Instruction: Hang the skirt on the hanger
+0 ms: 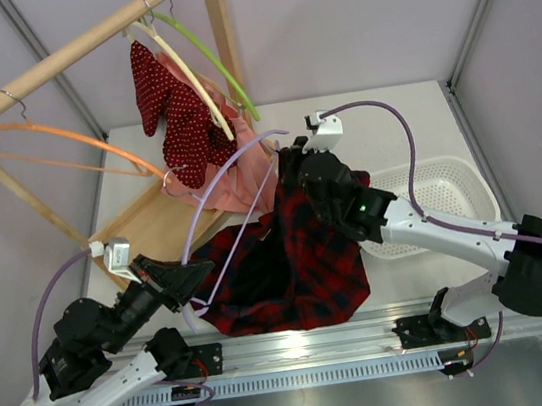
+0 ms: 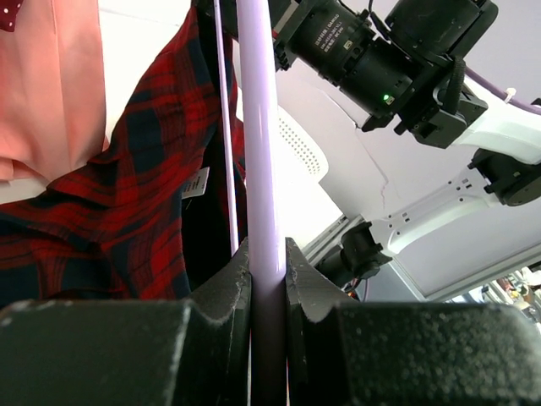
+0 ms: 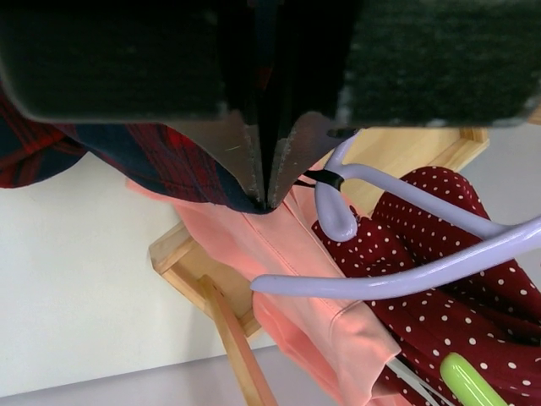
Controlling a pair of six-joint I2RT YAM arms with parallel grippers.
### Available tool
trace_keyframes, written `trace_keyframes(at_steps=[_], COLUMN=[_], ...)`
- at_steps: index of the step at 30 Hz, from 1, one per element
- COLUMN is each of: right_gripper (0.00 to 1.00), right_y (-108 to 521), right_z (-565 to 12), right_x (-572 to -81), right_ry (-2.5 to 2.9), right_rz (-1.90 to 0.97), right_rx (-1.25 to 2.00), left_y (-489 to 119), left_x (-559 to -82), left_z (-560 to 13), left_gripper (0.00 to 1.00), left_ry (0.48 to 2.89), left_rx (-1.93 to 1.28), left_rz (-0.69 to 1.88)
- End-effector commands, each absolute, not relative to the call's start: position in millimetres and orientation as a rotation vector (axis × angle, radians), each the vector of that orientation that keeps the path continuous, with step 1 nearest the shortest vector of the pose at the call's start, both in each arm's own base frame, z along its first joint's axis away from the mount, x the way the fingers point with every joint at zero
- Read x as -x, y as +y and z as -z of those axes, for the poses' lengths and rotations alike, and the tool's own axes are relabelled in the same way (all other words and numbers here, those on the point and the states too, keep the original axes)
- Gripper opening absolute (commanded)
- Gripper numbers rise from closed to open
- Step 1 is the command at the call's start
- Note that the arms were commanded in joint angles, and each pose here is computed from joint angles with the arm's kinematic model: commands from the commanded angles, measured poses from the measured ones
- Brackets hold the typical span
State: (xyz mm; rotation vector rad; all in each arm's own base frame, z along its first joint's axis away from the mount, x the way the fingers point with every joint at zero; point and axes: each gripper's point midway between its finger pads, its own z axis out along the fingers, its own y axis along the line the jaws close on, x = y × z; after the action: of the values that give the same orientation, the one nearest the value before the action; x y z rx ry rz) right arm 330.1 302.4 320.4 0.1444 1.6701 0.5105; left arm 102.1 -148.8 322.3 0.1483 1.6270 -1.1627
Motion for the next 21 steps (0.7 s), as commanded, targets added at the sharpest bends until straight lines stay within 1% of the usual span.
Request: trace_keyframes(at_steps=[1, 2, 3, 5, 6, 8, 9, 10, 11, 12, 17, 18, 19, 20, 21], right_gripper=[0.11, 0.18, 0.31, 0.4, 0.45, 0.5, 0.53, 0.54, 0.59, 0.61, 0.65, 0.67, 0.7, 0.74, 0.75], right_y=[296, 295, 287, 277, 265, 249, 234, 227, 220, 209, 171, 169, 166, 160, 158], right_z=[-339, -341, -346, -347, -360, -366, -378, -382, -381, -384, -401, -403, -403, -409, -410], right_x=[-325, -323, -319, -313, -308, -300, -296, -293, -288, -287, -264, -261, -259, -254, -252], right_ry=[1.652, 1.655, 1.656, 1.677, 1.657, 1.665, 1.654, 1.657, 1.68, 1.683, 1.637, 1.631, 1.624, 1.602, 1.599], right_rz=[-0.545, -0.544, -0.539, -0.523, -0.535, -0.513, -0.522, -0.521, -0.514, -0.497, -0.459, -0.468, -0.468, -0.477, -0.481], right_rx=[-0.135, -0.128, -0.13, -0.107, -0.117, -0.105, -0.111, -0.105, -0.077, -0.082, -0.028, -0.013, -0.009, -0.01, -0.014], left_y=[-142, -141, -139, -141, -134, -138, -129, -131, -139, -131, -138, -140, -143, -147, -151], left_x=[-101, -101, -101, -105, -103, -111, -106, -108, -115, -110, -108, -110, -112, -114, -117], left_z=[-368, -370, -373, -370, -385, -379, -403, -404, -391, -415, -441, -443, -457, -459, -461], left_gripper=[0.0, 0.0, 0.0, 0.0, 0.0, 0.0, 0.0, 0.0, 0.0, 0.0, 0.0, 0.0, 0.0, 0.0, 0.0], left_ry=[1.448, 1.447, 1.441, 1.469, 1.437, 1.487, 1.446, 1.463, 1.529, 1.485, 1.467, 1.463, 1.452, 1.443, 1.443], left_rx=[-0.118, -0.119, -0.123, -0.145, -0.164, -0.234, -0.242, -0.271, -0.342, -0.353, -0.542, -0.584, -0.603, -0.649, -0.669], left_rz=[1.228, 1.22, 1.21, 1.163, 1.14, 1.037, 1.031, 0.999, 0.925, 0.924, 0.826, 0.789, 0.775, 0.746, 0.728])
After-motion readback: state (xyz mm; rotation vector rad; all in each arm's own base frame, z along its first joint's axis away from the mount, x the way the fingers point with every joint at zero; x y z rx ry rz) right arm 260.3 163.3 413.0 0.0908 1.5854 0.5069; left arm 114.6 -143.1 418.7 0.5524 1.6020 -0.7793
